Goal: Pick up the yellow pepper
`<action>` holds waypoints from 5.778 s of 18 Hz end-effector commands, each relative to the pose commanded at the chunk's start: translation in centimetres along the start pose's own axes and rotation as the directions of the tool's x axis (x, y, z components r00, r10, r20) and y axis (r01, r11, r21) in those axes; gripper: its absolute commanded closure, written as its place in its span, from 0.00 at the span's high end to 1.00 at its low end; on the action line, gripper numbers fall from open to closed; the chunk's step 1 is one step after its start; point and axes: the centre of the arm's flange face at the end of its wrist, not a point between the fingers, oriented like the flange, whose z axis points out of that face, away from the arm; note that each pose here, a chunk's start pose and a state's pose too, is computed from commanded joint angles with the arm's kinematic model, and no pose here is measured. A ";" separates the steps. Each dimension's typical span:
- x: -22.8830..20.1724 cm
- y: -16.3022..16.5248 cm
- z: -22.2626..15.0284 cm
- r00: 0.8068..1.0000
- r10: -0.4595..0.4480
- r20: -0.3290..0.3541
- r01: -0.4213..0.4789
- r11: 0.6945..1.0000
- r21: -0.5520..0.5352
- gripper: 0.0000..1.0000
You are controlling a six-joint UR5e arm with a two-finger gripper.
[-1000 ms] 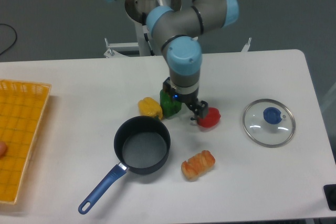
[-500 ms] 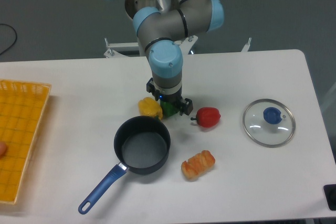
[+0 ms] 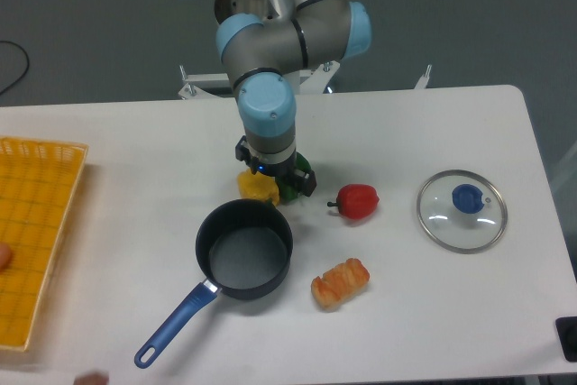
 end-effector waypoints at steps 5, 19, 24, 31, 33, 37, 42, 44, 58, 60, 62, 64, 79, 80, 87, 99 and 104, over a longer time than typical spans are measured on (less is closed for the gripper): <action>0.0 0.0 0.0 1.000 -0.002 0.000 0.002 1.000 -0.002 1.00; 0.0 -0.2 1.3 1.000 -0.028 -0.010 0.028 0.999 -0.026 1.00; 0.3 -0.6 2.1 0.999 -0.037 -0.017 0.037 0.999 -0.037 1.00; 1.4 -1.5 3.0 0.999 -0.046 -0.022 0.045 0.998 -0.054 1.00; 1.4 -1.5 3.0 0.999 -0.047 -0.020 0.046 0.997 -0.056 1.00; 2.1 -2.0 3.3 0.998 -0.052 -0.017 0.051 0.997 -0.062 1.00; 3.6 -3.1 3.3 0.999 -0.052 -0.011 0.051 0.997 -0.062 1.00; 4.3 -3.5 3.7 0.998 -0.057 -0.012 0.056 0.996 -0.068 1.00; 4.3 -4.2 2.2 0.996 -0.088 0.008 0.088 0.995 -0.045 1.00; 3.1 -3.5 1.5 0.994 -0.112 0.013 0.113 0.993 -0.034 1.00; 2.0 -2.8 1.2 0.991 -0.132 0.015 0.133 0.991 -0.031 1.00; 1.2 -2.4 1.2 0.989 -0.147 0.015 0.148 0.989 -0.030 1.00; 1.6 -1.5 2.1 0.982 -0.190 0.006 0.190 0.978 -0.084 1.00; 1.6 -1.3 1.9 0.982 -0.191 0.006 0.191 0.978 -0.084 1.00; 2.3 -1.2 1.4 0.980 -0.198 0.001 0.197 0.975 -0.097 1.00; 3.5 -2.1 3.7 0.978 -0.209 0.007 0.208 0.967 -0.146 1.00; 3.4 -2.0 4.7 0.978 -0.207 0.007 0.205 0.964 -0.169 1.00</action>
